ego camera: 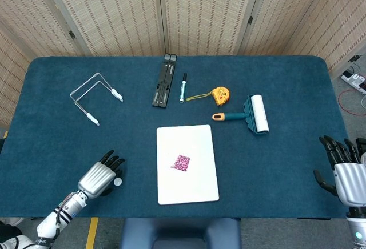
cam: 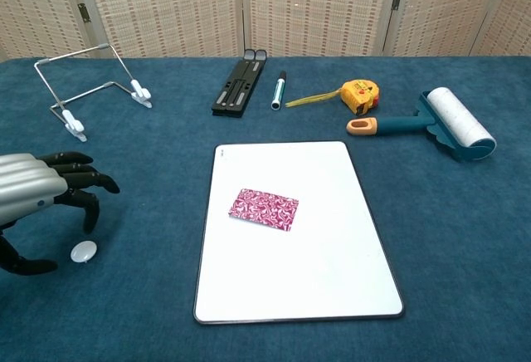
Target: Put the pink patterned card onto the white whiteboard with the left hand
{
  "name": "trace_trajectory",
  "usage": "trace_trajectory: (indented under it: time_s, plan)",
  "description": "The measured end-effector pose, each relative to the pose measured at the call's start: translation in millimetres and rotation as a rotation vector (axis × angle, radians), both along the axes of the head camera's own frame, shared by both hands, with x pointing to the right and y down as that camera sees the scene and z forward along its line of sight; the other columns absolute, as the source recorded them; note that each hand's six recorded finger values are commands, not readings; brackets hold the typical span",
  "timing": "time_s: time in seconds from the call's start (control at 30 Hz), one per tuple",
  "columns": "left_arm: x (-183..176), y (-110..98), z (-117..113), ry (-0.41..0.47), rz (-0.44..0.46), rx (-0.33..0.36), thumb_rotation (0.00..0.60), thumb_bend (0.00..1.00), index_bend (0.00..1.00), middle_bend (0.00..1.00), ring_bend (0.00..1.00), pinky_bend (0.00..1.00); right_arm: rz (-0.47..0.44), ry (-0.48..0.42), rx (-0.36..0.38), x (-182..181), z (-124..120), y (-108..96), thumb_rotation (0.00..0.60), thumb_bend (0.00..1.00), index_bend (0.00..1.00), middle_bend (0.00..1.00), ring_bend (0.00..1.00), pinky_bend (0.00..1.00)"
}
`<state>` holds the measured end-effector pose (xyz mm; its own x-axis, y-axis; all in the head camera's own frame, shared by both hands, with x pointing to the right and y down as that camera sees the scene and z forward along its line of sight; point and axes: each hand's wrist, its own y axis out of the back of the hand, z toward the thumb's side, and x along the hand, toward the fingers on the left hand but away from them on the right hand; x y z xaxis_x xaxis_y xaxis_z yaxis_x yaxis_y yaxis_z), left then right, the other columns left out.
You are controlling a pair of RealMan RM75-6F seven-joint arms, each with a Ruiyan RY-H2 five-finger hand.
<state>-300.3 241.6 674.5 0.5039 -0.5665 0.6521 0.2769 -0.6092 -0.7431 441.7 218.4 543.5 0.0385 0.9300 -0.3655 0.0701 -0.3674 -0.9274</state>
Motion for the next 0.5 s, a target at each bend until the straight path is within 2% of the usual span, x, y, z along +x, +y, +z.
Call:
trace_trajectory:
  time_s: [0.5]
  plan:
    - [8,-1,13,-0.02,-0.004,-0.022,0.6,0.33,0.47,0.18,0.16,0.0,0.013,0.0,-0.006,6,2,3,0.6,0.37,0.07,0.12,0.14,0.04]
